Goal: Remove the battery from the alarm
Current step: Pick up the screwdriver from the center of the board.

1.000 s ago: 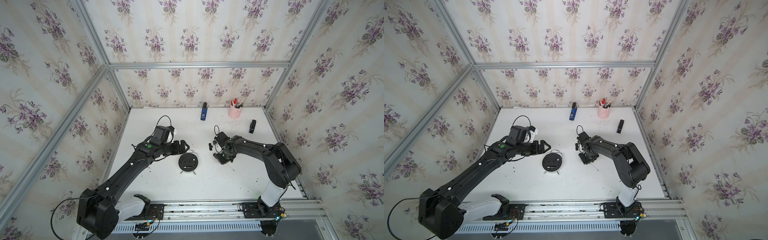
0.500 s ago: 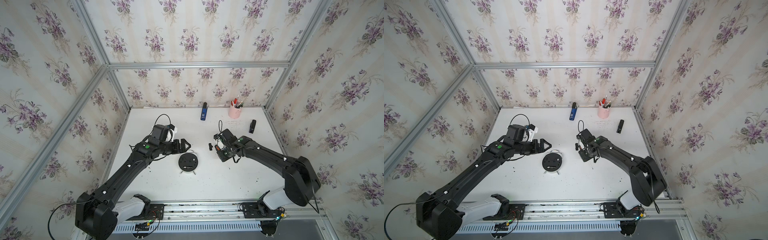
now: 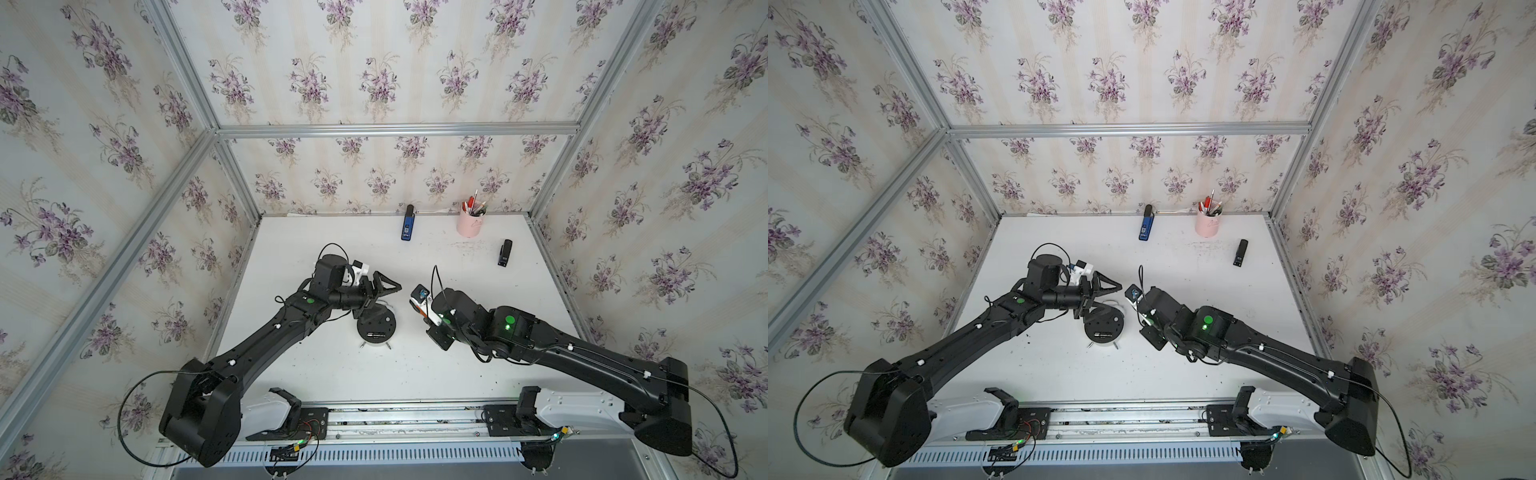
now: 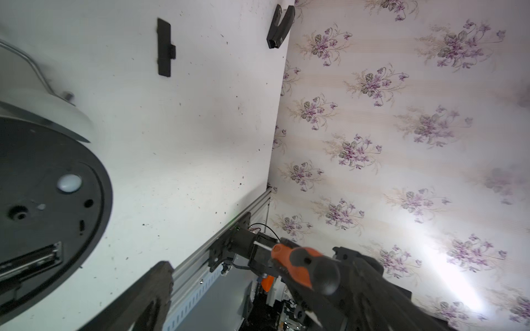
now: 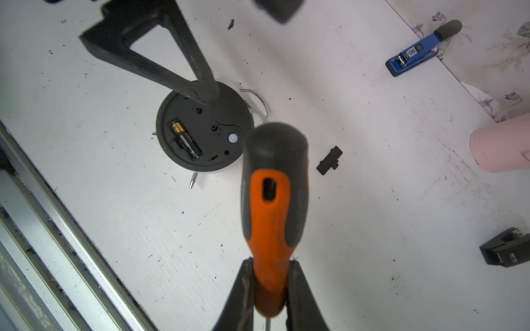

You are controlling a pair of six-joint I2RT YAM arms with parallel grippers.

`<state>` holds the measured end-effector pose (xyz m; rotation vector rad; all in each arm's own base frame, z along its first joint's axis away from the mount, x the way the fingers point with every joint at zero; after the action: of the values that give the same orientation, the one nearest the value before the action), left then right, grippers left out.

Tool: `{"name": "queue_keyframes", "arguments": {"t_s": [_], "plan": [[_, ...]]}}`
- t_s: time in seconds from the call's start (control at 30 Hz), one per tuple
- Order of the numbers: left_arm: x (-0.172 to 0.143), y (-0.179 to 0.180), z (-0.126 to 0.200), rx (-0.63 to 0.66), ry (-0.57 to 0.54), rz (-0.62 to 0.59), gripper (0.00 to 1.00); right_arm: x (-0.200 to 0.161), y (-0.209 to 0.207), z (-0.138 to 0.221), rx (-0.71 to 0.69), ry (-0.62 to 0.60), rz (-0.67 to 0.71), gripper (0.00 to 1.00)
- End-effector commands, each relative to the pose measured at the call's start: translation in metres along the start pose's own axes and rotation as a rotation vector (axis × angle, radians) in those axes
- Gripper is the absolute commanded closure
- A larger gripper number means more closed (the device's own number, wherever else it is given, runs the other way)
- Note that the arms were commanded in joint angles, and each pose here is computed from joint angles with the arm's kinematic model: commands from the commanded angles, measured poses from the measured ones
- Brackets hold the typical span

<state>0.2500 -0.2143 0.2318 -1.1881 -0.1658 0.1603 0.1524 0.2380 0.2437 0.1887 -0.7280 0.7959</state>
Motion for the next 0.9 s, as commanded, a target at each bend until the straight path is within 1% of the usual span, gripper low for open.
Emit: {"name": "queue_keyframes", "arguments": {"t_s": [0.0, 0.13, 0.27, 0.4, 0.57, 0.67, 0.77, 0.87], "plan": [[0.0, -0.018, -0.002, -0.089, 0.052, 0.07, 0.02, 0.006, 0.002, 0.005, -0.04, -0.031, 0.032, 1.0], [-0.003, -0.024, -0.005, -0.089, 0.096, 0.096, 0.02, 0.008, 0.006, 0.008, -0.047, -0.038, 0.054, 1.0], [-0.012, -0.021, -0.015, -0.101, 0.152, 0.146, 0.02, 0.005, 0.009, 0.0, -0.077, -0.011, 0.09, 1.0], [-0.027, -0.016, -0.021, -0.041, 0.213, 0.149, 0.03, 0.01, 0.013, -0.001, -0.072, -0.028, 0.105, 1.0], [-0.03, -0.004, -0.022, -0.008, 0.207, 0.168, 0.05, 0.01, 0.013, -0.008, -0.094, -0.016, 0.114, 1.0], [-0.031, 0.004, -0.025, 0.002, 0.204, 0.181, 0.12, 0.013, 0.017, -0.006, -0.062, -0.04, 0.107, 1.0], [-0.032, 0.004, -0.029, -0.005, 0.212, 0.175, 0.27, 0.01, 0.018, -0.011, -0.076, -0.015, 0.118, 1.0], [-0.035, 0.003, -0.035, -0.004, 0.23, 0.165, 0.39, 0.012, 0.02, -0.013, -0.064, -0.013, 0.124, 1.0]]}}
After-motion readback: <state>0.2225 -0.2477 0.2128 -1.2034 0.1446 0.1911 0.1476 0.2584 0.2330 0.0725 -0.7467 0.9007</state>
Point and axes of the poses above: each gripper's point midway between its finger pads, its own z axis back along the fingers, its own y axis along the line the jaws close on, x = y × z, the point moved 6 cm from there along z, back along the fingers, and after that the axes turned 8 degrees about -z, right-handed, at the moved point
